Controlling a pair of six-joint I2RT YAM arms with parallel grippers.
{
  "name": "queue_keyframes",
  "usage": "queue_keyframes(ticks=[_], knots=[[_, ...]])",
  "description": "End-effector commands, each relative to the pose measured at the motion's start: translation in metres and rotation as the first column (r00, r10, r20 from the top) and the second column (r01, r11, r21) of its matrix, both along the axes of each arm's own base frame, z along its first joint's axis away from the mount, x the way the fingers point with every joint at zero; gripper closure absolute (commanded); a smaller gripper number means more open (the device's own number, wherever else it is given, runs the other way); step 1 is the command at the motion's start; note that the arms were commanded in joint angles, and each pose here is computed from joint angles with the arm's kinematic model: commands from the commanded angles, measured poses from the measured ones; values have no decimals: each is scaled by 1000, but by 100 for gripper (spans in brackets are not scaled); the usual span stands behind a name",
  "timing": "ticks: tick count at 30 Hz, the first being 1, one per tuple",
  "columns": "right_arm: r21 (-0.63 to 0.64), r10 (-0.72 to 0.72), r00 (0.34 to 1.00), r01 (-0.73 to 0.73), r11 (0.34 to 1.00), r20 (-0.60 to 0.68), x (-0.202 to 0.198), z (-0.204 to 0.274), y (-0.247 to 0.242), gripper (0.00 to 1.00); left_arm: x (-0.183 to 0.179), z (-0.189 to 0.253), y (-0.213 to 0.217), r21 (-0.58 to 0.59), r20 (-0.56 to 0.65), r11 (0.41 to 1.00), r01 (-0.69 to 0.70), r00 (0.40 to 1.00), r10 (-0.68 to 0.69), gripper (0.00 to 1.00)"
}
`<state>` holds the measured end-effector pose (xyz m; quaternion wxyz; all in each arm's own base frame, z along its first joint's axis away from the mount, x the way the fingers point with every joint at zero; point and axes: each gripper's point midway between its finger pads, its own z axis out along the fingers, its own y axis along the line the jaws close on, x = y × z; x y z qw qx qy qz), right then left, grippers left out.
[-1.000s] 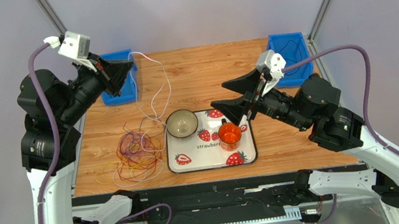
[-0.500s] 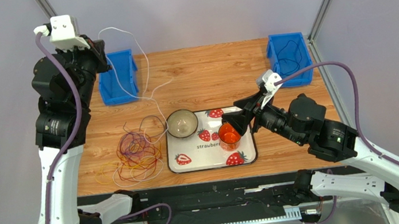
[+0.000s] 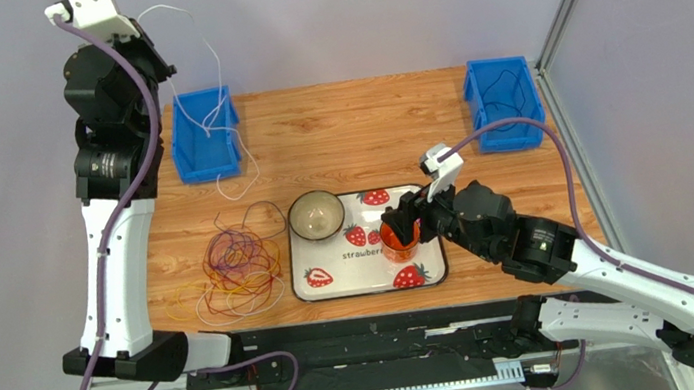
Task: Untangle the cables
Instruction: Place the cable in the bin.
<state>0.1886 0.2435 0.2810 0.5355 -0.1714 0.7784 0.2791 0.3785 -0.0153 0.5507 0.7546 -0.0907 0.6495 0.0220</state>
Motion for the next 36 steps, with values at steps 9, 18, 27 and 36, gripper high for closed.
queue_keyframes(ticks=[9,18,27,36], knots=[[0,-39,987,39,999,-155,-1,-70,13,36,44,46,44,-60,144,993,-101,984,108,100],[-42,-30,977,22,999,-210,-7,-97,13,37,101,37,63,-76,150,988,-133,978,143,100],[-72,-43,969,26,997,-243,-13,-114,4,37,144,34,97,-100,207,974,-202,954,219,100],[-83,-54,962,33,996,-268,-19,-123,-4,38,179,-13,113,-74,151,957,-279,946,288,100]])
